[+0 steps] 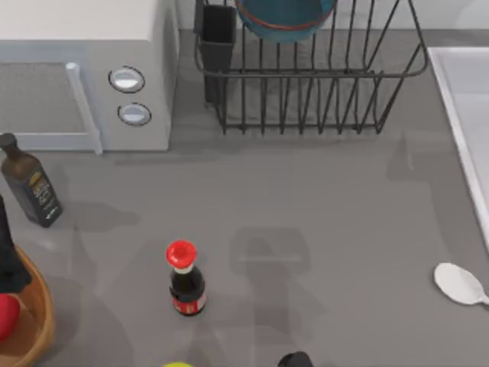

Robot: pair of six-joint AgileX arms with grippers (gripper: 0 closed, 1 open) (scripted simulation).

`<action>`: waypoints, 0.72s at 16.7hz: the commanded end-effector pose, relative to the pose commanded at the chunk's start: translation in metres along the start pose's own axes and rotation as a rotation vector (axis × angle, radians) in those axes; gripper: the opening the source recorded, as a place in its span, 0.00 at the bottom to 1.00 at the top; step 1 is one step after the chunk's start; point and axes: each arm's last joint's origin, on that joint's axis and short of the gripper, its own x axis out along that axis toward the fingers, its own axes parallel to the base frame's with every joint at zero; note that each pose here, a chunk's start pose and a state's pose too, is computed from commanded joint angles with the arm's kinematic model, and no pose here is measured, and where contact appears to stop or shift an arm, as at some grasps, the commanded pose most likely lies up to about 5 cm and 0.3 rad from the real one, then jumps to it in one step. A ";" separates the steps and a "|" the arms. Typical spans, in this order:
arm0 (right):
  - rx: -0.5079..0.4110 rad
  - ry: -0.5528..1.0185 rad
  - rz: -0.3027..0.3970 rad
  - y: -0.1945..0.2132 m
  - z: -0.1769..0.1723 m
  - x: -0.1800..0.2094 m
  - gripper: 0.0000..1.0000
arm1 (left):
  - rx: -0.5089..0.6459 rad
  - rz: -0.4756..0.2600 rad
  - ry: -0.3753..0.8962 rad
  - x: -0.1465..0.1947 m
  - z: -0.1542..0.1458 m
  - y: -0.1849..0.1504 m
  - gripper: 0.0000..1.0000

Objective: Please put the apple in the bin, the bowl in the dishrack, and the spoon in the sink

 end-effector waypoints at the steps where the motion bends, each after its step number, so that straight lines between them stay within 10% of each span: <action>1: 0.000 0.001 0.001 -0.011 -0.009 -0.017 1.00 | 0.000 0.000 0.000 0.000 0.000 0.000 1.00; 12: 0.008 -0.010 0.015 -0.052 -0.123 -0.100 1.00 | 0.000 0.000 0.000 0.000 0.000 0.000 1.00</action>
